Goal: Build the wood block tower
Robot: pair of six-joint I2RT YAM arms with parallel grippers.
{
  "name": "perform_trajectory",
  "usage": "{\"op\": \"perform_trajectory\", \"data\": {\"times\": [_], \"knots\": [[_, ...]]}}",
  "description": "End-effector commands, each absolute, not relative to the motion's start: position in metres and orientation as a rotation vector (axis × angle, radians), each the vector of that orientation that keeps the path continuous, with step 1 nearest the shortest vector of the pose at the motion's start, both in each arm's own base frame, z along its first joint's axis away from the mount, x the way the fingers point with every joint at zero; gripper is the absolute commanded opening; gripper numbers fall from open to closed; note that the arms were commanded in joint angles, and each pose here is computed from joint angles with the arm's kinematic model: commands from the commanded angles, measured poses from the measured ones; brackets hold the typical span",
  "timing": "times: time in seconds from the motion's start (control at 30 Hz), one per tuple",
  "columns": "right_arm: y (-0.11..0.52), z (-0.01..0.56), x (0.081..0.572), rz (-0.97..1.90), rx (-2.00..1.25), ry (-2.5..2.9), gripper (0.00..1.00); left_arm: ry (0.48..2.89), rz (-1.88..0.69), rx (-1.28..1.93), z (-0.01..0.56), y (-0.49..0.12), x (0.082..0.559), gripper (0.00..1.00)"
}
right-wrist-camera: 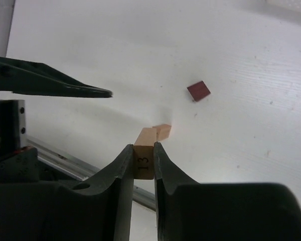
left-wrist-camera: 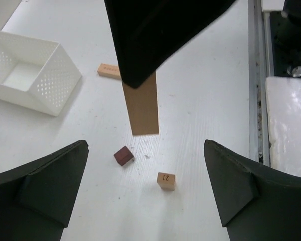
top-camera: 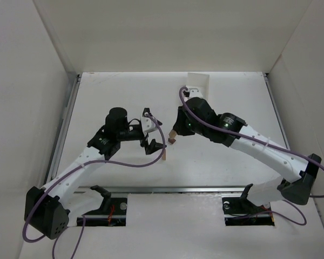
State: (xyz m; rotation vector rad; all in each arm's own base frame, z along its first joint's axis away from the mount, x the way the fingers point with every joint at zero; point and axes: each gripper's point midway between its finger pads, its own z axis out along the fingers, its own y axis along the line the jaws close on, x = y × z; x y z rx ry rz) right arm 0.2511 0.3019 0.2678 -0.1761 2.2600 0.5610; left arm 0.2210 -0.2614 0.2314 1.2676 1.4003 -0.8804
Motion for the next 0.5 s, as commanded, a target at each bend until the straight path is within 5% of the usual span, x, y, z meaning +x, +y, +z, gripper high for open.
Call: {"op": "perform_trajectory", "data": {"times": [0.0, 0.47], "knots": [[0.281, 0.264, 0.244, 0.511, -0.080, 2.264, 0.00, 1.269, -0.826, 1.399, 0.229, -0.257, 0.206, 1.00], [0.277, 0.181, 0.242, 0.386, 0.033, 2.370, 0.00, 1.284, -0.865, 1.451, 0.208, -0.245, 0.181, 1.00]]}}
